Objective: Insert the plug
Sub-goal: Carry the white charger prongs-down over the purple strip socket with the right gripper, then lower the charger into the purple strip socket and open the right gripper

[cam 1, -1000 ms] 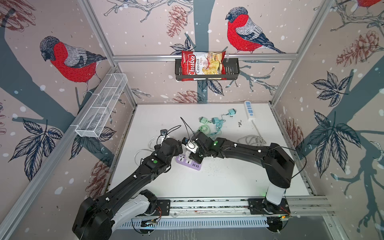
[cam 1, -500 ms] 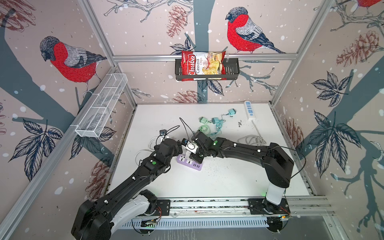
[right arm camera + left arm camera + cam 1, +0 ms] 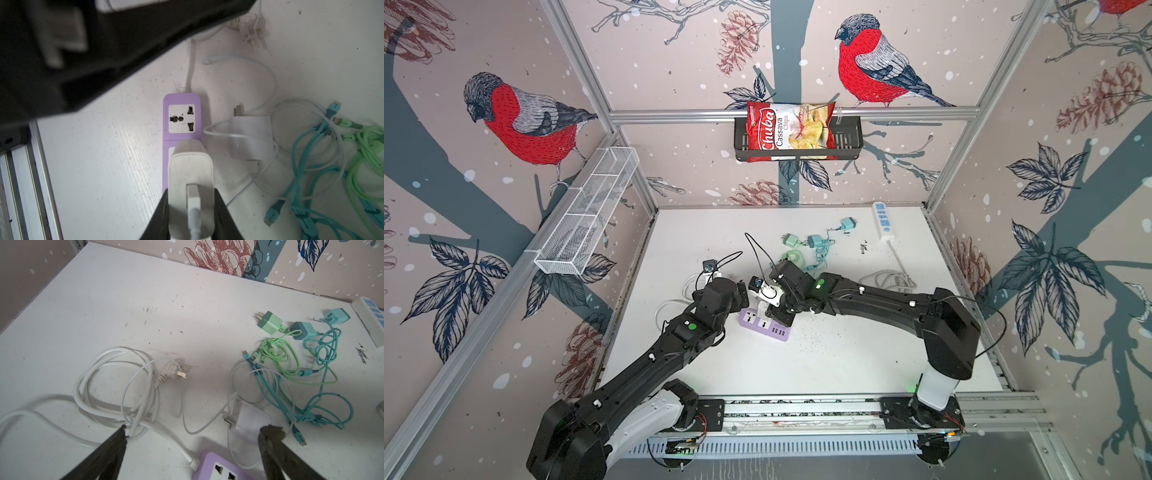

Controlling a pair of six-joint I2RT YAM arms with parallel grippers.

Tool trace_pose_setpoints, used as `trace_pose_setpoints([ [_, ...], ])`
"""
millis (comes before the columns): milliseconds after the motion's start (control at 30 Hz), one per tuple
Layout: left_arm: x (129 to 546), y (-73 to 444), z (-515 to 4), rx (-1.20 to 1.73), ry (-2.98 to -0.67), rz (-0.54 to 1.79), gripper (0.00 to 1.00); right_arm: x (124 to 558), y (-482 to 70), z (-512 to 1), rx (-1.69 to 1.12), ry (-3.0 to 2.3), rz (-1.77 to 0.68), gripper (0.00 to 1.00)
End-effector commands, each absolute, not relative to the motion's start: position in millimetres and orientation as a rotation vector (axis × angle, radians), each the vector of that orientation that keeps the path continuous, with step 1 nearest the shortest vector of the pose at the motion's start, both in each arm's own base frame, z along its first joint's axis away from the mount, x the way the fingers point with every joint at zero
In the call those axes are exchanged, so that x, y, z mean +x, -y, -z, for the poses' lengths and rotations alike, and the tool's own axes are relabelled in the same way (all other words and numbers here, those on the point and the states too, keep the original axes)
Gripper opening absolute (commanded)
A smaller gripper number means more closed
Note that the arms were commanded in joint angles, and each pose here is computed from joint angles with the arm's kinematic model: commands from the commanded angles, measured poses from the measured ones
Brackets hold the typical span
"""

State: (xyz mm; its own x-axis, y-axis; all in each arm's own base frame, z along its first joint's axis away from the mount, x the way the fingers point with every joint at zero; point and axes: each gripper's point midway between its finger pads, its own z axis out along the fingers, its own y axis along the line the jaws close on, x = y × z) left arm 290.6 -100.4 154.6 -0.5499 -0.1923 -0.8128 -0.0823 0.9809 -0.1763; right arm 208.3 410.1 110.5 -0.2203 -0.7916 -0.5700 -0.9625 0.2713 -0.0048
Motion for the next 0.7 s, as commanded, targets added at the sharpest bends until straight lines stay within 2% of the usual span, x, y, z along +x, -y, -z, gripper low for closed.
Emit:
trace_pose_setpoints([
  [0, 294, 103, -159, -0.186, -2.133, 0.160, 0.98, 208, -412, -106, -1.591, -2.094, -0.494, 0.04],
  [333, 293, 102, -158, -0.184, -2.134, 0.164, 0.97, 213, -407, -89, -1.610, -2.140, -0.420, 0.04],
  [667, 294, 103, -153, -0.182, -2.137, 0.171, 0.98, 207, -405, -115, -1.599, -2.098, -0.481, 0.04],
])
